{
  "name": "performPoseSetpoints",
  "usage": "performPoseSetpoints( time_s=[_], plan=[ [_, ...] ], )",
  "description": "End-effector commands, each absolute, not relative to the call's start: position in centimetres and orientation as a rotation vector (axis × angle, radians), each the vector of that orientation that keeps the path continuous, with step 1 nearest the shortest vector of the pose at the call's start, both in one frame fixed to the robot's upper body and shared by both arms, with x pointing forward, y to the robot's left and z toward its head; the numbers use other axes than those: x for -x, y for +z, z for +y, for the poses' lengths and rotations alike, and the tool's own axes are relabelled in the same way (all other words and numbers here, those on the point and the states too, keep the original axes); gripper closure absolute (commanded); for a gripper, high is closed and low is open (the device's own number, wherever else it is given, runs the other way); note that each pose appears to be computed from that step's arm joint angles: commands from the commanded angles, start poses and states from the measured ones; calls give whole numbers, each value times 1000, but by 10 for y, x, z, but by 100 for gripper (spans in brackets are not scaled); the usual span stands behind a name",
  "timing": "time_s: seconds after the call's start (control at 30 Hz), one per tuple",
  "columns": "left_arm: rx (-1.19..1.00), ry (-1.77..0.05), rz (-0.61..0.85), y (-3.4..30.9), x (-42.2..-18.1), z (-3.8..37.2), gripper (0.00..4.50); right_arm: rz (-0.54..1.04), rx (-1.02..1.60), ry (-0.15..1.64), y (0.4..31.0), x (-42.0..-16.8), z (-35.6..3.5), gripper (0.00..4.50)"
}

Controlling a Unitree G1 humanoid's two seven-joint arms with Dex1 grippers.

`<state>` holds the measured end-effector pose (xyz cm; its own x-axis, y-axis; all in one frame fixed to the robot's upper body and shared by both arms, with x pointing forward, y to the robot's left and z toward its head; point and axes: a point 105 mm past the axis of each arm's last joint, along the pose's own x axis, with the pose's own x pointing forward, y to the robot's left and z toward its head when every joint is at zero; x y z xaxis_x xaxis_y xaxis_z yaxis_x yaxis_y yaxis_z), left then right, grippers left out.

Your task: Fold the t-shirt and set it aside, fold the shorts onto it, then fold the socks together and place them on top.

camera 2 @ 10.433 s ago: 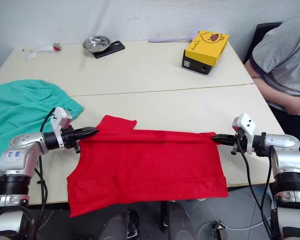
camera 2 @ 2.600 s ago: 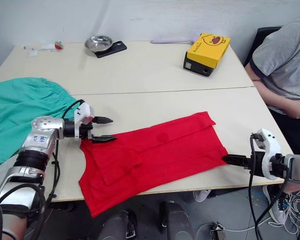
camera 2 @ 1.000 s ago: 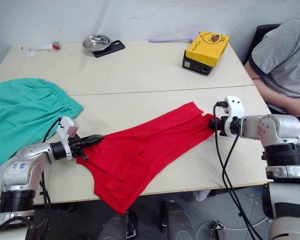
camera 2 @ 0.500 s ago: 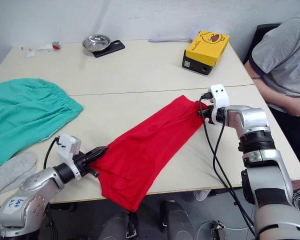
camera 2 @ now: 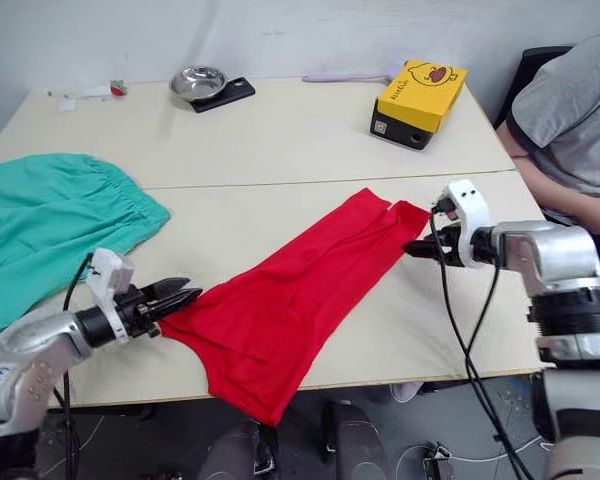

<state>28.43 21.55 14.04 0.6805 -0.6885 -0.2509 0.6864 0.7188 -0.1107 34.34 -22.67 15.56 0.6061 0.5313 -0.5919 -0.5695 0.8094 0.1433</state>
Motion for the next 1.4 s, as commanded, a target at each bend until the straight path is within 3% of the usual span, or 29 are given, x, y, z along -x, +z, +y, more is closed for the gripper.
performPoseSetpoints(
  time_s=[0.03,0.13,0.17,0.3,0.37,0.5,0.63,0.73,1.03,1.17,1.2,1.27,1.4],
  plan=[
    [-7,-872,260,159,-293,215,105,701,11,753,170,-310,-211,0],
    [-29,-916,225,175,-313,210,9,784,-87,831,162,-282,-189,0],
    [-31,-939,225,177,-319,205,4,801,-112,852,157,-274,-182,0],
    [-85,-1036,266,173,-343,179,4,823,-150,882,134,-255,-162,0],
    [-90,-1071,274,170,-368,154,4,826,-183,883,119,-247,-149,0],
    [-97,-1110,299,165,-392,121,4,826,-216,904,110,-233,-135,0],
    [-92,-1185,319,162,-402,86,4,831,-237,912,105,-225,-121,0],
    [-138,-1142,356,149,-414,65,4,844,-254,917,98,-221,-106,0],
    [-162,-1100,433,134,-421,42,4,883,-272,882,85,-222,-79,0],
    [-119,-1105,447,132,-419,37,88,892,-272,874,83,-224,-72,0],
    [-107,-1104,446,133,-419,36,120,893,-274,876,83,-224,-70,18],
    [-92,-1101,444,133,-420,35,181,896,-275,878,83,-225,-67,60],
    [-74,-1061,435,130,-423,39,307,903,-285,885,83,-224,-61,197]
  ],
)
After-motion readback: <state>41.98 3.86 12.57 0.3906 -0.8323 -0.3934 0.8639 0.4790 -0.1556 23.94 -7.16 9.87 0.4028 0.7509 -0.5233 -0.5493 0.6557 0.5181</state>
